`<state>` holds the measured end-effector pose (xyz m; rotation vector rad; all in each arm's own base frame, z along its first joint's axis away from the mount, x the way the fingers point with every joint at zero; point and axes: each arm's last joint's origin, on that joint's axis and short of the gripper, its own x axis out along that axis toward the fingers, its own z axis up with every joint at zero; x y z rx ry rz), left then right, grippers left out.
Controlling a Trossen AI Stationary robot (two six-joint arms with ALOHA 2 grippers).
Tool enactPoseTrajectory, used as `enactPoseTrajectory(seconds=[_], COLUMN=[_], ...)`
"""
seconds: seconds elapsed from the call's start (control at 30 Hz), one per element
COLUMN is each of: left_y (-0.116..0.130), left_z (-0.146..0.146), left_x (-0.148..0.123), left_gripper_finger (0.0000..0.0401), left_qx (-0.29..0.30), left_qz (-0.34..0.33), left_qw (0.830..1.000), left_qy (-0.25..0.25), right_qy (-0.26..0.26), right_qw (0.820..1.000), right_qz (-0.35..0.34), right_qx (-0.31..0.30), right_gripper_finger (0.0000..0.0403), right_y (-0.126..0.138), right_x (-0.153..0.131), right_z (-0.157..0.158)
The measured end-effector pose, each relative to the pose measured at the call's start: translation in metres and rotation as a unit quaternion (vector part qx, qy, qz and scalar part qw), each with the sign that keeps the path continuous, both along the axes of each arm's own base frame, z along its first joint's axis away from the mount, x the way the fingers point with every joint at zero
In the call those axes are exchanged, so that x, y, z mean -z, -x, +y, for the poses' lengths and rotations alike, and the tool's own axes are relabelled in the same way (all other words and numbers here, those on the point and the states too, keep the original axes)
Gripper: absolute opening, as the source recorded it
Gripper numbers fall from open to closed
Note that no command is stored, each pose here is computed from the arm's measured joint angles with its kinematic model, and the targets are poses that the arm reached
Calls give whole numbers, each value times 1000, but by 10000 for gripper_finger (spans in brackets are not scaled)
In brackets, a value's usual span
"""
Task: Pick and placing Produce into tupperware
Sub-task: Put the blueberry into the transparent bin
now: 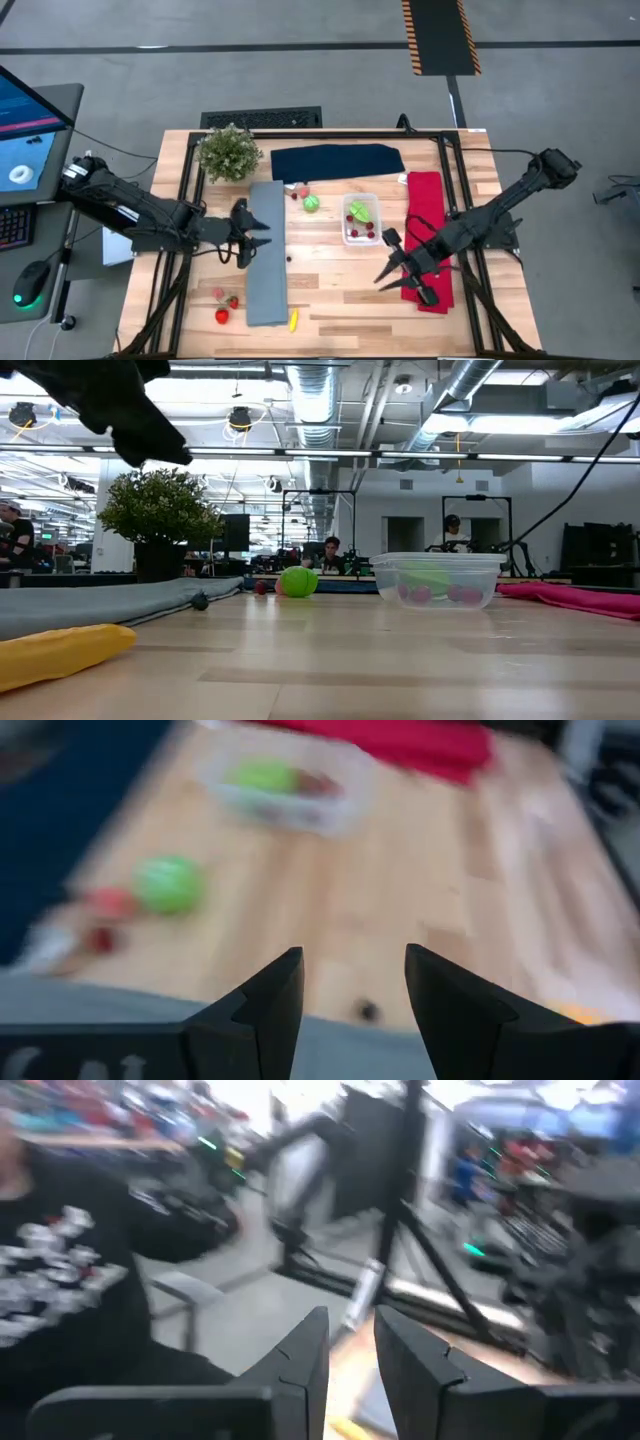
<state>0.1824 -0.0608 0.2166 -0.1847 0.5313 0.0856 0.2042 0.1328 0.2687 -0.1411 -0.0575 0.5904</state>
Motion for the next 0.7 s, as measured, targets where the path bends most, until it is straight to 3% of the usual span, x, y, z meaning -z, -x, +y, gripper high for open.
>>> enactPoseTrajectory(seconds=[0.1,0.3,0.5,0.7], left_y=[-11,-28,-49,-68], left_z=[-2,5,5,6], left_x=[11,38,57,72], left_gripper_finger=[167,167,167,167], left_qx=[56,53,89,75], left_qz=[30,99,117,154], left_qw=[998,993,987,984], left_qy=[17,28,58,50], right_qy=[-22,-78,-84,-92], right_qw=[999,995,992,985], right_qz=[-9,45,58,114], right_qx=[-27,31,75,90], right_gripper_finger=[107,107,107,107], right_y=[8,10,9,9], right_x=[13,32,37,46], right_z=[-3,-10,-15,-16])
